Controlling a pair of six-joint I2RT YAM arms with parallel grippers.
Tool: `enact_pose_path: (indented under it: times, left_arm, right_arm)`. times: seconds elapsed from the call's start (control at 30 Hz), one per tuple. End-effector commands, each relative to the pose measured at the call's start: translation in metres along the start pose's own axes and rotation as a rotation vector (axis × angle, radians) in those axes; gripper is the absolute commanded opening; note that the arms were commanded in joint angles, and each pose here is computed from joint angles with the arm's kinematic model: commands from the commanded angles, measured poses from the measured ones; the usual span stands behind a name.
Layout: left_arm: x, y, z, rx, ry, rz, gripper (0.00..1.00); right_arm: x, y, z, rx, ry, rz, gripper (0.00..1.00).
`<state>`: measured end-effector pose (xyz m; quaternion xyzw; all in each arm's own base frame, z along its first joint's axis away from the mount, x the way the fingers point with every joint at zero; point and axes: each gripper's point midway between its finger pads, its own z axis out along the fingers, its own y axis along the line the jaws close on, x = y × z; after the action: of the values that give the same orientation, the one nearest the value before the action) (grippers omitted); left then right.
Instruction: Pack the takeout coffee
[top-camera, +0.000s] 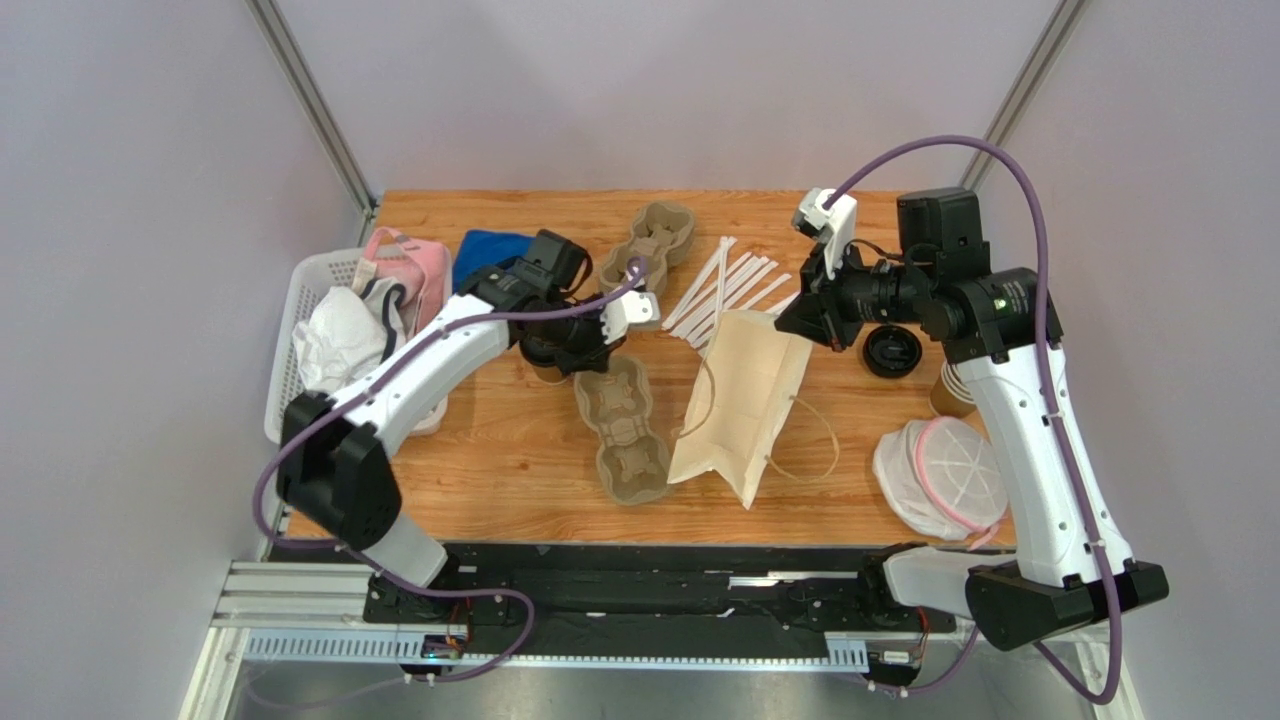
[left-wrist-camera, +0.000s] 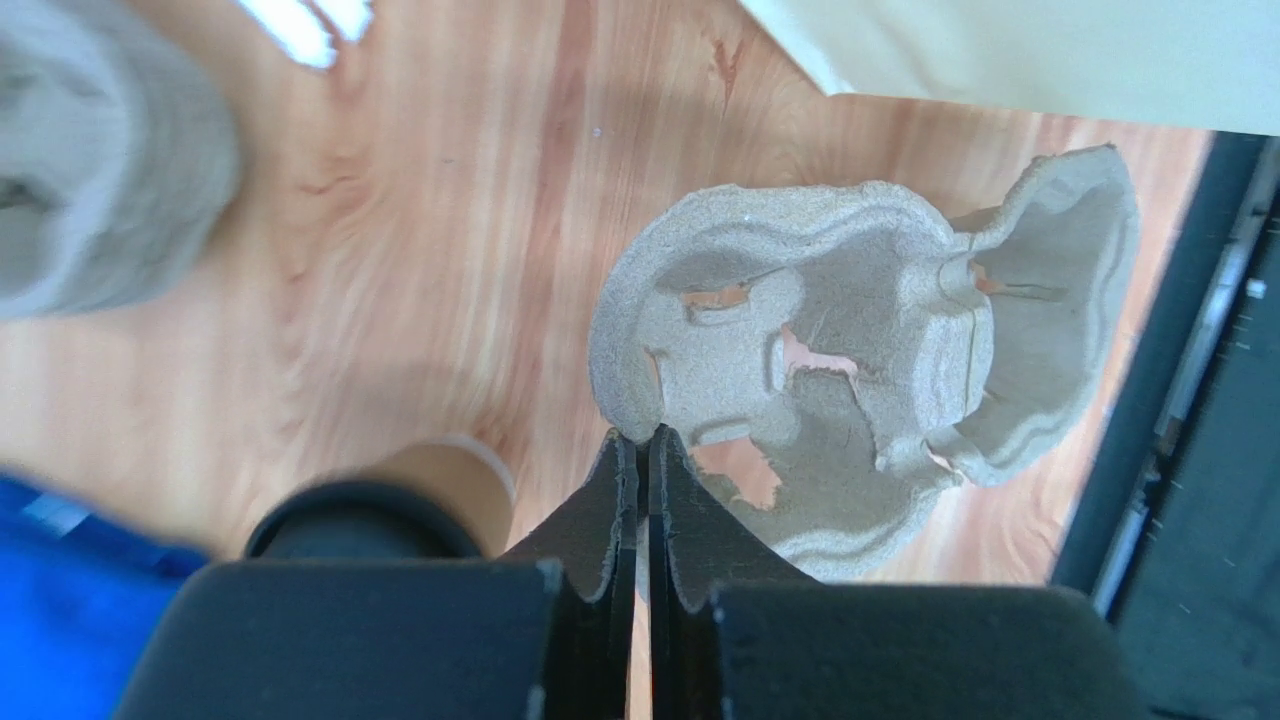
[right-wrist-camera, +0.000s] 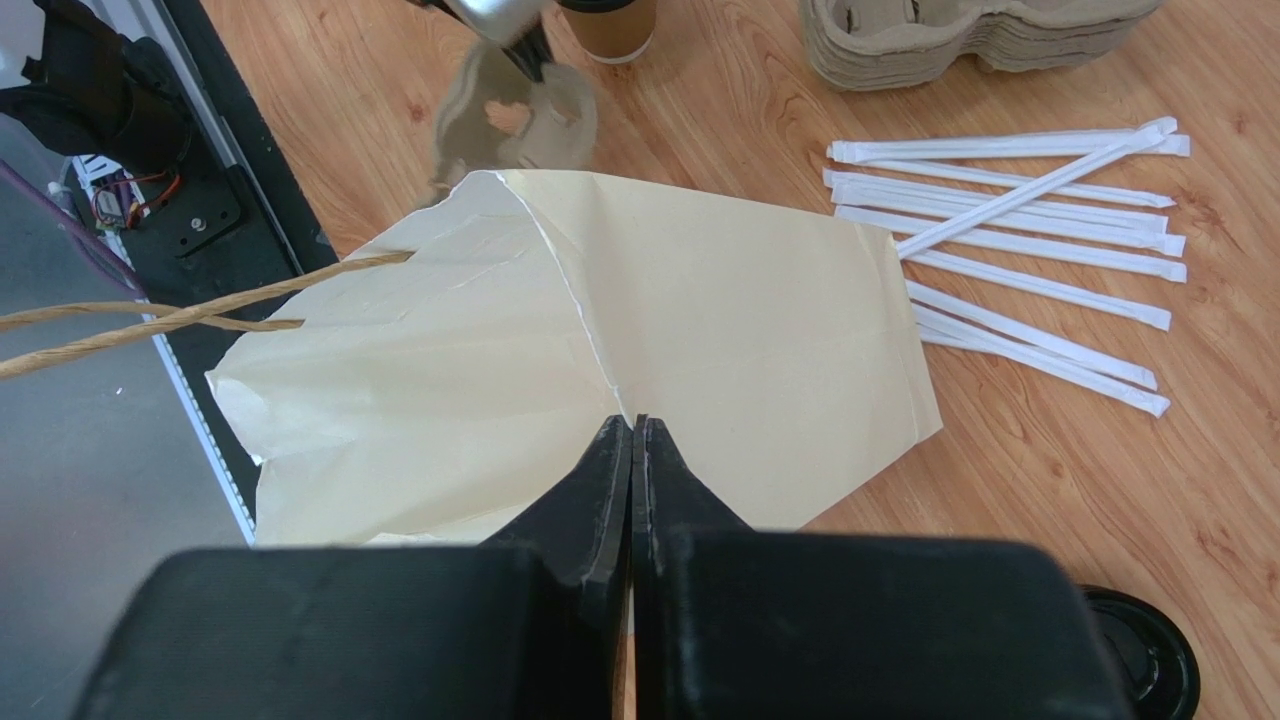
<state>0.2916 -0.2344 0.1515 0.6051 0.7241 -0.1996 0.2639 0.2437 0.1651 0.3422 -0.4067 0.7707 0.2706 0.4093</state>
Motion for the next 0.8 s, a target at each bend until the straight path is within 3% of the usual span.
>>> enact_pose_path:
  times: [0.0,0.23,0.37,0.53,0.77]
  left_arm:
    - [-0.032,-0.007,-0.077,-0.116,-0.093,0.021,0.0]
    - [-0.102,0.026,-0.216,-0.467,-0.272,0.028,0.0]
    - [-0.163,0.021,-0.297,-0.612,-0.474,0.077,0.0]
    - [-0.206,-0.008,-0.344,-0.65,-0.638,0.182,0.0]
    - [-0.247,-0.05,-0.342,-0.667,-0.685,0.358,0.0]
  right_arm:
    - [-0.01,0.008,-0.009,0.002,-0.052,-0.012,0.0]
    - [-0.009,0.012,-0.006,-0.02,-0.061,0.023,0.0]
    - [-0.011,0.011,-0.004,-0.018,-0.058,0.048,0.0]
    - [-0.015,0.002,-0.001,0.022,-0.061,0.075,0.0]
    - [-0.024,-0.007,0.007,0.044,-0.053,0.148,0.0]
